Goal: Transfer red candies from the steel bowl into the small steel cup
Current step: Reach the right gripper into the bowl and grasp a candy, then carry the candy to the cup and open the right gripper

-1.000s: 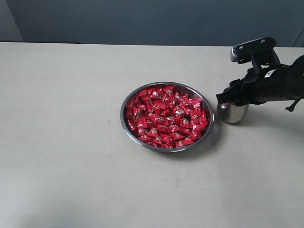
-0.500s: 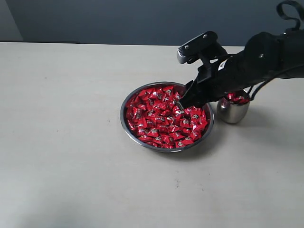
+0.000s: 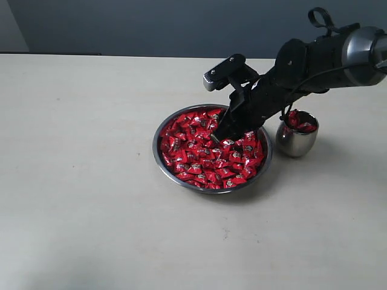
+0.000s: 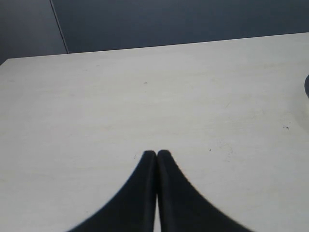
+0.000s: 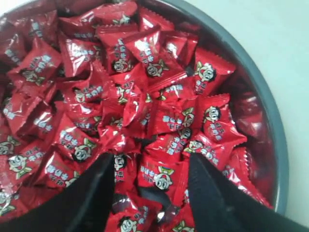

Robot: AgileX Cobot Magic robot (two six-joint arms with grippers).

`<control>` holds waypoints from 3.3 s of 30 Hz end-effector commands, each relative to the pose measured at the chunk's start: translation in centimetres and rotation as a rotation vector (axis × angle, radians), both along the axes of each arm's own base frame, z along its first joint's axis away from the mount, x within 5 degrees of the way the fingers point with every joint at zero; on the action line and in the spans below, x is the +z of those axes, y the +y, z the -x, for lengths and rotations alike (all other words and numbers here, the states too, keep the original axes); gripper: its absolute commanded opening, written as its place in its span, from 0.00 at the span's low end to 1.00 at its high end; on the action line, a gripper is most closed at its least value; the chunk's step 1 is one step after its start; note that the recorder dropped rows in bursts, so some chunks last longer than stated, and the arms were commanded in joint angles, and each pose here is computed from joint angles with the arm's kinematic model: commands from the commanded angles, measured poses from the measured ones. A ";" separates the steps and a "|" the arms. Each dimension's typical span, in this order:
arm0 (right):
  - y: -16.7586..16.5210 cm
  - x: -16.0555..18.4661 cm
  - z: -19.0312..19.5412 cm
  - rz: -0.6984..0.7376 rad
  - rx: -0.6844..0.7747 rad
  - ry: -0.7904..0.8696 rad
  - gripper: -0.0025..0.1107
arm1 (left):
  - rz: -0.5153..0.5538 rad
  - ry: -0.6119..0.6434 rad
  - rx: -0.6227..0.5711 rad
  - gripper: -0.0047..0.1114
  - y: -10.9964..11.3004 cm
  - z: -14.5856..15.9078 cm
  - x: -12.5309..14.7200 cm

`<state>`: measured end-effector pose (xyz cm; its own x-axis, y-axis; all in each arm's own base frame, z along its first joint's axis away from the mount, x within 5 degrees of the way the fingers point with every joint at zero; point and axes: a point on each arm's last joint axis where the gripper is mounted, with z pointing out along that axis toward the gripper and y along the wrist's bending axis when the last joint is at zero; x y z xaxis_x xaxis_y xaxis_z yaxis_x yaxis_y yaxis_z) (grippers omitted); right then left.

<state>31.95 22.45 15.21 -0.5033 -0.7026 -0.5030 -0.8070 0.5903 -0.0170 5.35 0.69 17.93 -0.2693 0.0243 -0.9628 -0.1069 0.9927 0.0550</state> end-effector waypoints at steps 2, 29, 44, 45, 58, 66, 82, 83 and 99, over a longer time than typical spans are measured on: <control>-1.1 0.2 -0.9 -0.080 0.000 0.044 0.37 | -0.002 -0.018 -0.005 0.04 0.0 0.0 0.4; -1.2 -2.6 0.1 0.044 0.007 0.177 0.45 | -0.002 -0.018 -0.005 0.04 0.0 0.0 0.4; -0.9 -0.1 -0.1 0.012 -0.008 0.179 0.03 | -0.002 -0.018 -0.005 0.04 0.0 0.0 0.4; -1.0 0.5 0.0 0.003 -0.013 0.174 0.03 | -0.002 -0.018 -0.005 0.04 0.0 0.0 0.4; -6.9 7.8 1.9 -0.096 -0.203 -0.074 0.03 | -0.002 -0.018 -0.005 0.04 0.0 0.0 0.4; -12.5 5.4 1.4 -0.142 -0.500 -0.168 0.03 | -0.002 -0.018 -0.005 0.04 0.0 0.0 0.4; -12.3 1.6 0.0 -0.086 -0.510 -0.098 0.25 | -0.002 -0.018 -0.005 0.04 0.0 0.0 0.4; -12.3 1.6 0.0 -0.085 -0.509 -0.099 0.30 | -0.002 -0.018 -0.005 0.04 0.0 0.0 0.4; -8.0 7.4 4.0 -0.165 -0.285 -0.178 0.39 | -0.002 -0.018 -0.005 0.04 0.0 0.0 0.4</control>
